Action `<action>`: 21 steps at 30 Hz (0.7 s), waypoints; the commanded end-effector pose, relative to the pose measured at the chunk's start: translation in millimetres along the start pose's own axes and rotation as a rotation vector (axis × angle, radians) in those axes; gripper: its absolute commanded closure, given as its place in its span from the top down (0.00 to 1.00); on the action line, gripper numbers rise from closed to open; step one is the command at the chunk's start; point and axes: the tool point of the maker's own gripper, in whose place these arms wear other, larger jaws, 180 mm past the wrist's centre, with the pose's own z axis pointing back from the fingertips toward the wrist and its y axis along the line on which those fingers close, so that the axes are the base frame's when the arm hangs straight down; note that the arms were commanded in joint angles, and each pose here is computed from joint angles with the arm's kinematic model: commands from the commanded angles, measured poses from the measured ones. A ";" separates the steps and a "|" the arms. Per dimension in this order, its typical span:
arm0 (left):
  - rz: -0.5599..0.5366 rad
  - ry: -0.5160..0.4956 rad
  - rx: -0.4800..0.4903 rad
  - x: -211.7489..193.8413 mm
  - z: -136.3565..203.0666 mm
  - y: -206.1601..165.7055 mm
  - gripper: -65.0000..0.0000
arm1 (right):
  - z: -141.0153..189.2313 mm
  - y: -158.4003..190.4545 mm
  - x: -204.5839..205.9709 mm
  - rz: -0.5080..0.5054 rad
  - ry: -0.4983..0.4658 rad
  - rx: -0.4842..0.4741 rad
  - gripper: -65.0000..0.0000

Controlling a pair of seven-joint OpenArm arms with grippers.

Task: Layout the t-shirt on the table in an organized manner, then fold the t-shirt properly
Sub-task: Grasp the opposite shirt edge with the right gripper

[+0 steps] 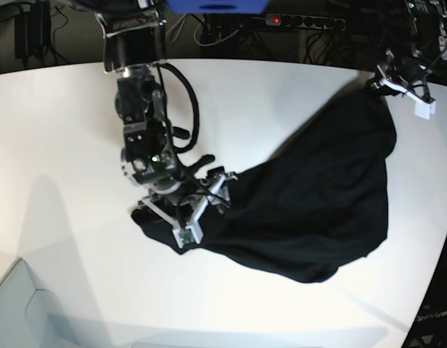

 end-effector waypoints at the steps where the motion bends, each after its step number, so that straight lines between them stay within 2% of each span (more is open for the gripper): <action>1: -0.022 -0.016 -0.013 6.2 5.1 -4.3 0.00 | 0.3 1.6 24.5 0.003 -0.078 0.008 0.73; 6: -0.017 0.001 -0.004 -1.9 7.7 -1.2 0.00 | -16.9 13.1 18.0 -0.002 -0.120 0.040 0.73; 15: -0.014 0.017 0.012 -8.7 12.1 4.5 0.00 | -44.4 11.6 12.0 -0.020 -0.161 0.051 0.72; 18: -0.006 0.021 0.015 -11.0 11.7 6.5 0.00 | -49.0 8.7 18.8 -0.018 -0.182 0.050 0.66; 21: 0.000 0.028 0.025 -14.9 13.4 10.4 0.00 | -54.5 6.7 17.4 -0.019 -0.177 0.049 0.52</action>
